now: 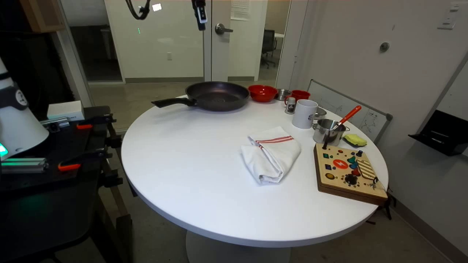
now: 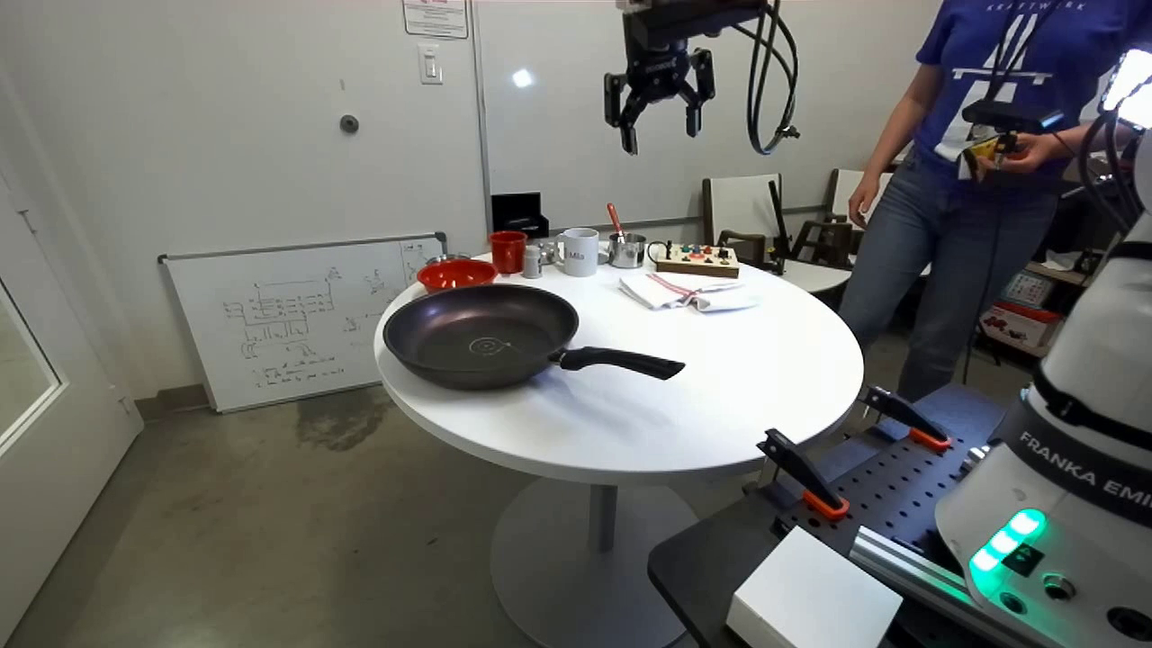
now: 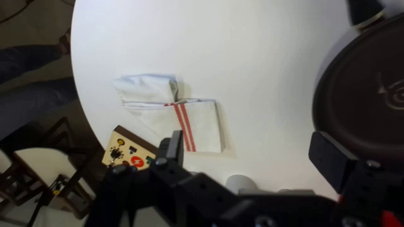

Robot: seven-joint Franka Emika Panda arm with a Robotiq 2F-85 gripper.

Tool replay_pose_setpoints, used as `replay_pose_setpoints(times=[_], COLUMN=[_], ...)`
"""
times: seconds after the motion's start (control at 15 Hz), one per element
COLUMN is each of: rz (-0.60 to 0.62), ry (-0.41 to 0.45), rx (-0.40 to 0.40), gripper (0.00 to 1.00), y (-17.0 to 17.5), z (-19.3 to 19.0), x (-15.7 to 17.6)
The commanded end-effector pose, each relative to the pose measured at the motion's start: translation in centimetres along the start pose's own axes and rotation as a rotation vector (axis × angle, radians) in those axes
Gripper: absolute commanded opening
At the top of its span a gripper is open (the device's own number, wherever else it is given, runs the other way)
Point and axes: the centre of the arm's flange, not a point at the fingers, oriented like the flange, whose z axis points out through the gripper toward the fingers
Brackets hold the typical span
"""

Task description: Fold the towel in half

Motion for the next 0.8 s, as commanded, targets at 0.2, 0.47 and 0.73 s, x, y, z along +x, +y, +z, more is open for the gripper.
replay_pose_setpoints(times=[0.2,0.47,0.73], rz=[0.282,0.476,0.667], ry=[0.029,-0.139,-0.322], rx=[-0.214,-0.298,-0.286], gripper=[1.00,1.00,1.00], y=[7.2,13.0,20.4], z=[16.3,24.9,28.9], x=[0.3,-0.1,1.5])
